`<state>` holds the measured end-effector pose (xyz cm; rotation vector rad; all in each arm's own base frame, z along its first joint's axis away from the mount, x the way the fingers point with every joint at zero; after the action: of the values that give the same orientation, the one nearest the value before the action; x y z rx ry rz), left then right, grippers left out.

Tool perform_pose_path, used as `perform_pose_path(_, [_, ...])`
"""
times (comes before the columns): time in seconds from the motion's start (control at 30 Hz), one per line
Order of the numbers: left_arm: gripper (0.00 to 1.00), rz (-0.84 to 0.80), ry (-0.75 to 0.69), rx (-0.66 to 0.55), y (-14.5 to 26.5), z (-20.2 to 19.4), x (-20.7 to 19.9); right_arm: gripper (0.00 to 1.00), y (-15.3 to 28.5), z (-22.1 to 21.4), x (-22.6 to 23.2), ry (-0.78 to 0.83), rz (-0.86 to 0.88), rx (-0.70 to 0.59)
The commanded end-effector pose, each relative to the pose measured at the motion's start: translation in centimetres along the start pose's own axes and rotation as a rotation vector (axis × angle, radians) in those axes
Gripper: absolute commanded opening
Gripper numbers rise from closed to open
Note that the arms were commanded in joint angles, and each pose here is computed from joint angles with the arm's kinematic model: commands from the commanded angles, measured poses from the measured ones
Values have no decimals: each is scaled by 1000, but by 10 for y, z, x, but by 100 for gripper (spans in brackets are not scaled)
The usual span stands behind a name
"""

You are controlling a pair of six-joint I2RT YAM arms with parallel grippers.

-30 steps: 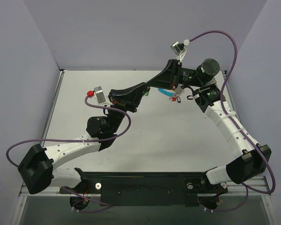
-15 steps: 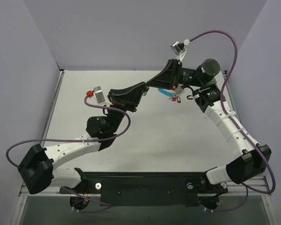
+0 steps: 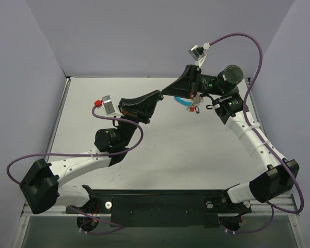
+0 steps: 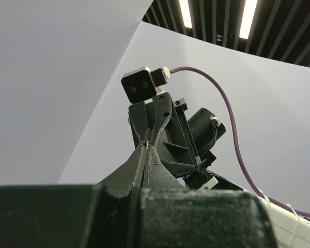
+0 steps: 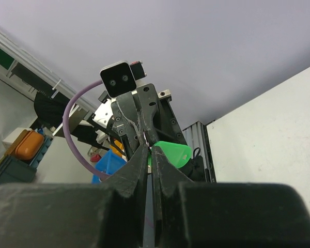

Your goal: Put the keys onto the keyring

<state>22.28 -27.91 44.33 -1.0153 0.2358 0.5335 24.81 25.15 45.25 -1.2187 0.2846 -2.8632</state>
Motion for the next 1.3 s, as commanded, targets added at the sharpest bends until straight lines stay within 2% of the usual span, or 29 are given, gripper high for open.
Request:
perform_pose_path(0.0, [0,-160,46,-282,0,64,-35,0,2,8,30,118,78,-3])
perform_pose_path(0.23, [2,-146,67,-272,3,60,-31,0,5,11,24,124,58,-25])
perform_pose_path(0.37, [25,-138,73,-262,5,59,-30,0,7,12,19,123,42,-31])
perform_pose_path(0.43, [32,-133,76,-260,6,60,-30,0,8,12,15,120,31,-30])
perform_pose_path(0.5, [36,-127,71,-256,6,60,-29,0,9,11,14,120,24,-27])
perform_pose_path(0.9, [47,-87,21,-223,17,62,-24,0,20,3,-14,130,-84,-2])
perform_pose_path(1.07, [49,-37,-34,-161,31,65,-19,0,46,-22,-48,159,-256,90])
perform_pose_path(1.1, [49,-5,-56,-108,37,55,-11,0,51,-28,-54,149,-284,108])
perform_pose_path(1.13, [50,-2,-62,-108,40,61,-13,0,60,-35,-62,164,-318,130])
perform_pose_path(1.17, [50,36,-82,-42,48,48,-3,0,67,-41,-69,150,-355,141])
perform_pose_path(1.2, [51,33,-94,-43,51,56,-5,0,81,-53,-77,153,-403,185])
perform_pose_path(1.23, [51,67,-124,32,59,43,4,0,90,-58,-82,162,-447,205])
perform_pose_path(1.27, [52,74,-134,47,64,47,4,0,108,-79,-88,179,-494,305])
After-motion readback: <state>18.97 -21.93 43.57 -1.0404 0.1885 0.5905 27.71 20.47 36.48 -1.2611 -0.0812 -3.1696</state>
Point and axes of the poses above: each gripper's point midway between its finger pads, its own y axis back along the fingers, its own x axis along the line the jaws close on, z = x × y, the point moved 4 cm from there along y, back along the fingers, and after that the axes turned 4 degrees about -y, right-handed, at the moved point
